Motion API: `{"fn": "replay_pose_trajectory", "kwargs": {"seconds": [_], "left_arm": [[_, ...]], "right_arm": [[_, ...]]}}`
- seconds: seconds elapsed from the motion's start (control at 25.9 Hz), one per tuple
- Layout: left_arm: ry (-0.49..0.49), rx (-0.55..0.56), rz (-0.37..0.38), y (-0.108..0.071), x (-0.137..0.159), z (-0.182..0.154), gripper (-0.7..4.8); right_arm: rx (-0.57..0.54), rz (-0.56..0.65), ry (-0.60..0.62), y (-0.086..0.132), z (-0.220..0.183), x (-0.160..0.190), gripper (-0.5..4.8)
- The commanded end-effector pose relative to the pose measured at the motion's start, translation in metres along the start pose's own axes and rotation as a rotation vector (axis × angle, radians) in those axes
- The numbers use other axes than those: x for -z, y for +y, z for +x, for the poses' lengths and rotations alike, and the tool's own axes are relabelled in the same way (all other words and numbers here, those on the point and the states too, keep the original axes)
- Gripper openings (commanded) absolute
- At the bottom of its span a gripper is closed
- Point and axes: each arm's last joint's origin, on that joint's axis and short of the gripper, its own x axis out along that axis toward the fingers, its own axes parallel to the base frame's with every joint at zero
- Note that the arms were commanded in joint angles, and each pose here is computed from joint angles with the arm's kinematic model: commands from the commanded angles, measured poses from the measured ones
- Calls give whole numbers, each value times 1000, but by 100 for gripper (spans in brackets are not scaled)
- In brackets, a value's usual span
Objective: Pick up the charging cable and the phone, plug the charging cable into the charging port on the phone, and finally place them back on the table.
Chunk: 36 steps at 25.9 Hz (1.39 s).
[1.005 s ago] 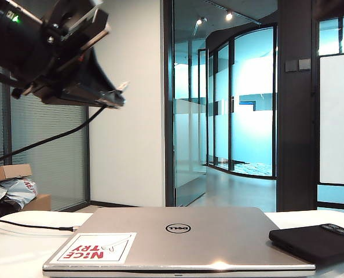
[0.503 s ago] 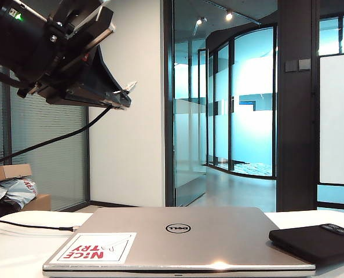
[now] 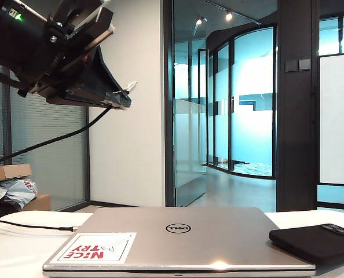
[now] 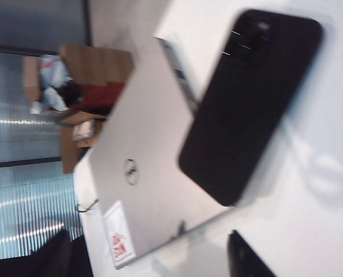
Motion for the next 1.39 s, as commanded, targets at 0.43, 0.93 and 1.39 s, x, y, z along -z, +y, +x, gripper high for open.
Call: {"fn": "replay_pose_trajectory", "kwargs": {"seconds": [0.43,0.93,1.39], "left_arm": [[-9,5,3,-1,-2,0,-6],[-9,5,3,-1,-2,0,-6],[-9,5,3,-1,-2,0,-6]], "right_arm": [[33,89,74,-21,61,-27,479],[54,75,122,-32,97,-29,479],[71,73,144,-35,117,-26,479]]}}
